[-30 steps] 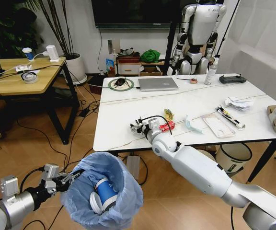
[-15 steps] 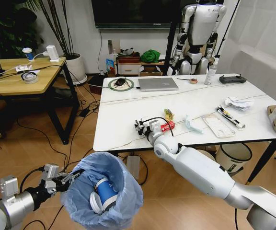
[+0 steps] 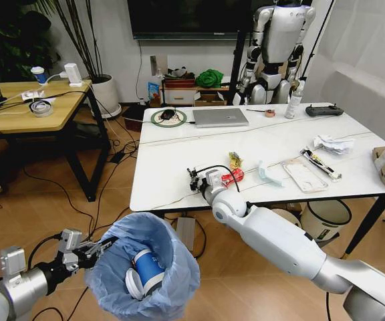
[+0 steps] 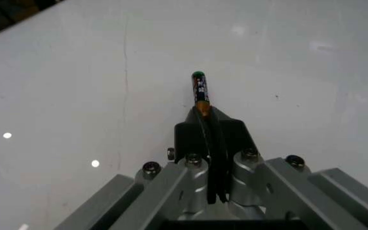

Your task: Pick up the trash bin and place the trash from the table into it.

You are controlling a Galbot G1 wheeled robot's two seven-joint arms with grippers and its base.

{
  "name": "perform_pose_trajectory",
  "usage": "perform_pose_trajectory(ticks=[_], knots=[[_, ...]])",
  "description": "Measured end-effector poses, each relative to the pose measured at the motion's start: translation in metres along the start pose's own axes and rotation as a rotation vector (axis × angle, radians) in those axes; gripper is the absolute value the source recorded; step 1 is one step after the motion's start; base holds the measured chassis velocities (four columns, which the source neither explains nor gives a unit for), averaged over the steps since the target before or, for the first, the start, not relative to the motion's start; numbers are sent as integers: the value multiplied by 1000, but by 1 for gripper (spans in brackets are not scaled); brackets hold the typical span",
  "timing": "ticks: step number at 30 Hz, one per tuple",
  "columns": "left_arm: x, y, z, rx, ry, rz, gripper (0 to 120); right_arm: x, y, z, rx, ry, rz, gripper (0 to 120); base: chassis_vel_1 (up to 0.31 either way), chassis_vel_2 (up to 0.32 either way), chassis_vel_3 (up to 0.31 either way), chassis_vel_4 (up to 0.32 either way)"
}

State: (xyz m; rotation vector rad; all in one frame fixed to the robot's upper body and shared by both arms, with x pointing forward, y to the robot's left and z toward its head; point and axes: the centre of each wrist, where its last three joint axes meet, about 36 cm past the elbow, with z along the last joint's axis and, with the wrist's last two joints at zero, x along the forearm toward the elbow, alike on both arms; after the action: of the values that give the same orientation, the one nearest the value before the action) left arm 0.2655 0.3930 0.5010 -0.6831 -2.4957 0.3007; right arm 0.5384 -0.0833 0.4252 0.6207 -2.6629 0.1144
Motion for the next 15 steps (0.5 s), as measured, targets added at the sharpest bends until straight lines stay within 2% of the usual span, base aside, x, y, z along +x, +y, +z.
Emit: perform_pose_trajectory(ticks=[3, 5, 7, 10, 11, 12, 15], knots=[[-1, -1, 0, 1, 0, 2, 0, 2, -5, -2, -53, -45, -61, 0, 0, 0, 0, 0], [-1, -1, 1, 1, 1, 3, 0, 4, -16, -4, -80, -115, -143, 0, 0, 0, 0, 0], [-1, -1, 0, 1, 3, 1, 0, 12, -28, -8, -79, -199, -238, 0, 0, 0, 0, 0], [-1, 0, 0, 1, 3, -1, 0, 29, -33, -16, -78, -284, -378, 0, 0, 0, 0, 0], [-1, 0, 0, 1, 3, -1, 0, 29, -33, -16, -78, -284, -378, 0, 0, 0, 0, 0], [-1, 1, 0, 1, 2, -1, 0, 40, -34, -21, -62, -339, -497, 0, 0, 0, 0, 0], [-1, 1, -1, 1, -1, -2, 0, 59, -31, -25, -15, -427, -704, 0, 0, 0, 0, 0]])
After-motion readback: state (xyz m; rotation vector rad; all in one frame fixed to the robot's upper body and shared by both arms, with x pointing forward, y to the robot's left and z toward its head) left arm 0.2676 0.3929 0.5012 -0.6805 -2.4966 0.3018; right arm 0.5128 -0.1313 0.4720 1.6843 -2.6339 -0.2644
